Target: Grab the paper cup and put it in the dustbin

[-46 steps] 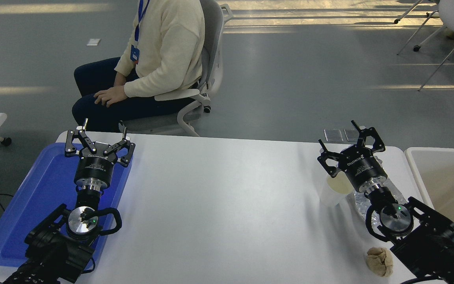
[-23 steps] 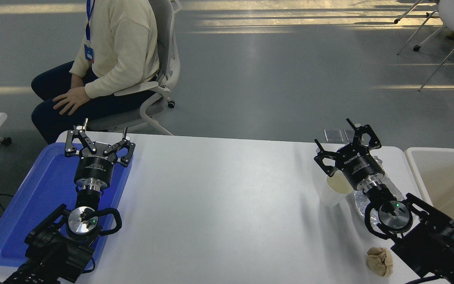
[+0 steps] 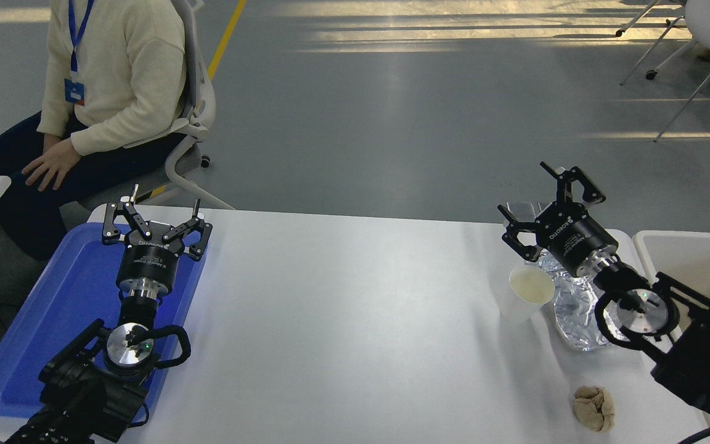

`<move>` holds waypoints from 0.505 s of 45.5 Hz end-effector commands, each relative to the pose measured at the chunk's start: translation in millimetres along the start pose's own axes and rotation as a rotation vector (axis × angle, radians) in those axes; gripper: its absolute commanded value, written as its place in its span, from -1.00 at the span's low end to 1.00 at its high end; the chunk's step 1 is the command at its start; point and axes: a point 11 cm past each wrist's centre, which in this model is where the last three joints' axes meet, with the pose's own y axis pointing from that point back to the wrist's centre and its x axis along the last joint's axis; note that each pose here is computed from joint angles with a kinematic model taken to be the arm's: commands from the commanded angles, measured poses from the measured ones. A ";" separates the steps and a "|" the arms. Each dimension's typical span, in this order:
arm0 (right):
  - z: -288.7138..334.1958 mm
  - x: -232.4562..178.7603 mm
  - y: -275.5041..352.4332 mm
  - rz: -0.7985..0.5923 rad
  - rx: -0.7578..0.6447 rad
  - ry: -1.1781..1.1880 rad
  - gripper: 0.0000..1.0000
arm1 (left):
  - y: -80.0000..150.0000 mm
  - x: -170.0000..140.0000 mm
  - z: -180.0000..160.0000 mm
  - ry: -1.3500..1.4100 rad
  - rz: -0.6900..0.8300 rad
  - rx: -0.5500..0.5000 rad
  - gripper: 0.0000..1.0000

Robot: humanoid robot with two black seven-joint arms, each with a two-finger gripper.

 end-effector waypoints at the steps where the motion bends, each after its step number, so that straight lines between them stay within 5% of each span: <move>1: -31.5 -5.9 6.4 -0.010 -0.126 0.241 1.00 | 0.0 -0.1 0.0 0.001 -0.001 0.001 1.00; 23: -45.7 -55.1 20.2 -0.101 -0.362 0.707 1.00 | 0.0 0.2 0.4 -0.002 0.001 0.002 1.00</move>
